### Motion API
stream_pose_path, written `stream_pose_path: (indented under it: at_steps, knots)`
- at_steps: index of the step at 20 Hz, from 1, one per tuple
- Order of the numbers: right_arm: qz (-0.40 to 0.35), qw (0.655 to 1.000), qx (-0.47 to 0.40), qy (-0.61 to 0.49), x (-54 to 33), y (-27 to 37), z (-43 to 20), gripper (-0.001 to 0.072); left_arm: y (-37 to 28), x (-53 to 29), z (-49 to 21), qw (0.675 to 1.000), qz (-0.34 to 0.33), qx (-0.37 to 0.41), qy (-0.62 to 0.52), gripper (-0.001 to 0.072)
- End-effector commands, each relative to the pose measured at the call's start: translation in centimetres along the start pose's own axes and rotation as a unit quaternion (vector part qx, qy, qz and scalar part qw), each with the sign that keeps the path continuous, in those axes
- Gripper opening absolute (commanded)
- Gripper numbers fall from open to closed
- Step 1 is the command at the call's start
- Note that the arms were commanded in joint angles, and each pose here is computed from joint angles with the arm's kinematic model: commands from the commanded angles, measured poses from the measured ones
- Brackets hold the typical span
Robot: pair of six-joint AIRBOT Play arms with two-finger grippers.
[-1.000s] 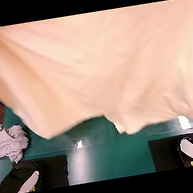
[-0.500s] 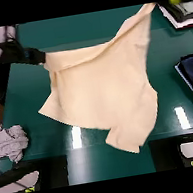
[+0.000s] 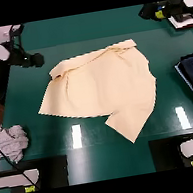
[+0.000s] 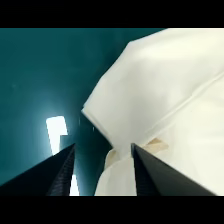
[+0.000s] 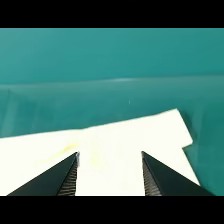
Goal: Fold the shirts.
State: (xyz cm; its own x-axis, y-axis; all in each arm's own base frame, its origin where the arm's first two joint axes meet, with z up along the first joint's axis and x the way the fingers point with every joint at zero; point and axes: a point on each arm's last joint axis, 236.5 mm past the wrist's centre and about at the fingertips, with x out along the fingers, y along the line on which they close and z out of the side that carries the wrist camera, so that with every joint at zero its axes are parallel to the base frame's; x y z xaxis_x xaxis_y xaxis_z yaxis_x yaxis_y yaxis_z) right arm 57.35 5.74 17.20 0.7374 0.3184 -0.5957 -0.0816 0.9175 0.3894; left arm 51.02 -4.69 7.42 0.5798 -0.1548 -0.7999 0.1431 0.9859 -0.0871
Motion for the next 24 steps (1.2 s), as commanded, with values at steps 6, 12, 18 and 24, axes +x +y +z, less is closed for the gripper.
stream_pose_path:
  at_steps: [6,12,18,24]
  knots:
    - [0.049,0.955,-0.058,0.287,-7.6,2.4,-14.6,0.0324,5.6,-2.9,-13.8,0.96,-0.12,-0.125,0.22,0.0429]
    - [0.044,0.956,-0.032,0.288,-9.1,2.6,-20.8,0.0325,4.4,-0.8,-23.1,0.921,-0.169,-0.188,0.295,0.0429]
    - [0.042,0.964,-0.015,0.263,-10.8,2.4,-22.7,0.0324,3.5,0.4,-25.5,0.916,-0.172,-0.197,0.304,0.0429]
    - [0.042,0.969,-0.024,0.243,-12.3,2.9,-22.4,0.0325,1.2,1.5,-25.0,0.924,-0.169,-0.159,0.304,0.0427]
